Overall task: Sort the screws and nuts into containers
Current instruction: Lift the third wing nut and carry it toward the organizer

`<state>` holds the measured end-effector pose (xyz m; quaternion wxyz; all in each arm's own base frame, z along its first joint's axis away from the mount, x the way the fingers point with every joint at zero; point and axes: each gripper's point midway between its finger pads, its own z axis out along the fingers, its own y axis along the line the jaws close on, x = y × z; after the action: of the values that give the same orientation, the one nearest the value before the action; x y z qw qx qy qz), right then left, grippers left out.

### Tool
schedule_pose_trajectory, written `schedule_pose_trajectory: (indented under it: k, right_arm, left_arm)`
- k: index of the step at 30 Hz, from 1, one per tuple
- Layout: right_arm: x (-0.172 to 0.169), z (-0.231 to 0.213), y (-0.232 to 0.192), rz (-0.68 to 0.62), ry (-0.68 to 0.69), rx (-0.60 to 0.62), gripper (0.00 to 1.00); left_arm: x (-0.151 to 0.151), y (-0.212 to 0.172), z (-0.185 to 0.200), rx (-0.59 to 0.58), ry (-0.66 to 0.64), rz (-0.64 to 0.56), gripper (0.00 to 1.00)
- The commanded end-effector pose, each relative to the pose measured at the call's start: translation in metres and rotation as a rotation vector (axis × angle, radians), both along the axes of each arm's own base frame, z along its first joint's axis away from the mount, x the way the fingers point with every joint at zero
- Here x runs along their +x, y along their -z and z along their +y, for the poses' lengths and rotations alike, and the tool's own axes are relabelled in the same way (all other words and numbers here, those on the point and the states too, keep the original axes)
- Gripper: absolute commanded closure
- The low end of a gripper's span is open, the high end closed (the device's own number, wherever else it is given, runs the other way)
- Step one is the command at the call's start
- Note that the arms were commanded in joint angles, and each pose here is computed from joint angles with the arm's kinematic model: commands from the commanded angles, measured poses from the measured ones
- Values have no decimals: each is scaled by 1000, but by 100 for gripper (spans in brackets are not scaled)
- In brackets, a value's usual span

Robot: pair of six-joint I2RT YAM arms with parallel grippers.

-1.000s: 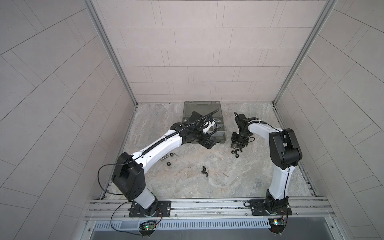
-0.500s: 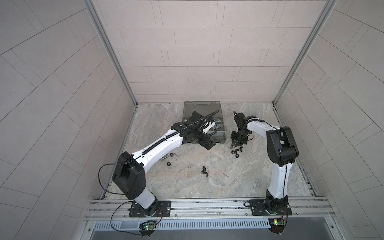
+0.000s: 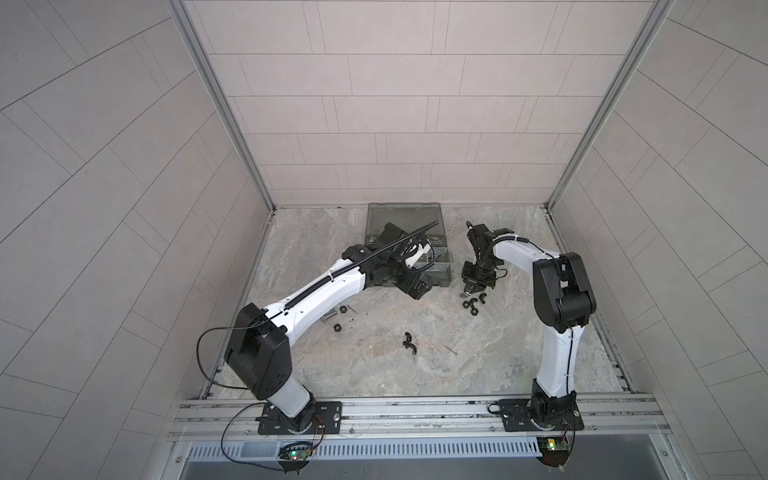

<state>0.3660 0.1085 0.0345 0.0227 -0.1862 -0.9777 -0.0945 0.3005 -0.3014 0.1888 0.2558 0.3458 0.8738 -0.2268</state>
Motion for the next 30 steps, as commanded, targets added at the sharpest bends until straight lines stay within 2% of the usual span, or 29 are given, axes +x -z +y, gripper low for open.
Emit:
schedule_pose_trajectory:
  k: [1,15,25,30]
  right_arm:
    - [5,2,-32,-53,-1,4,90]
    - [65,30,-82,-226,10,114,89]
    - [122,63,-77,-308,41,215,89]
    - [126,61,-78,-314,9,199,87]
  left_arm:
    - [4,-10,1,-7,-5,-25,0]
    - [19,-5,26,-46,-124,31,0]
    - [23,-6,41,-52,-158,20,0]
    - [22,-9,53,-45,-180,2,0]
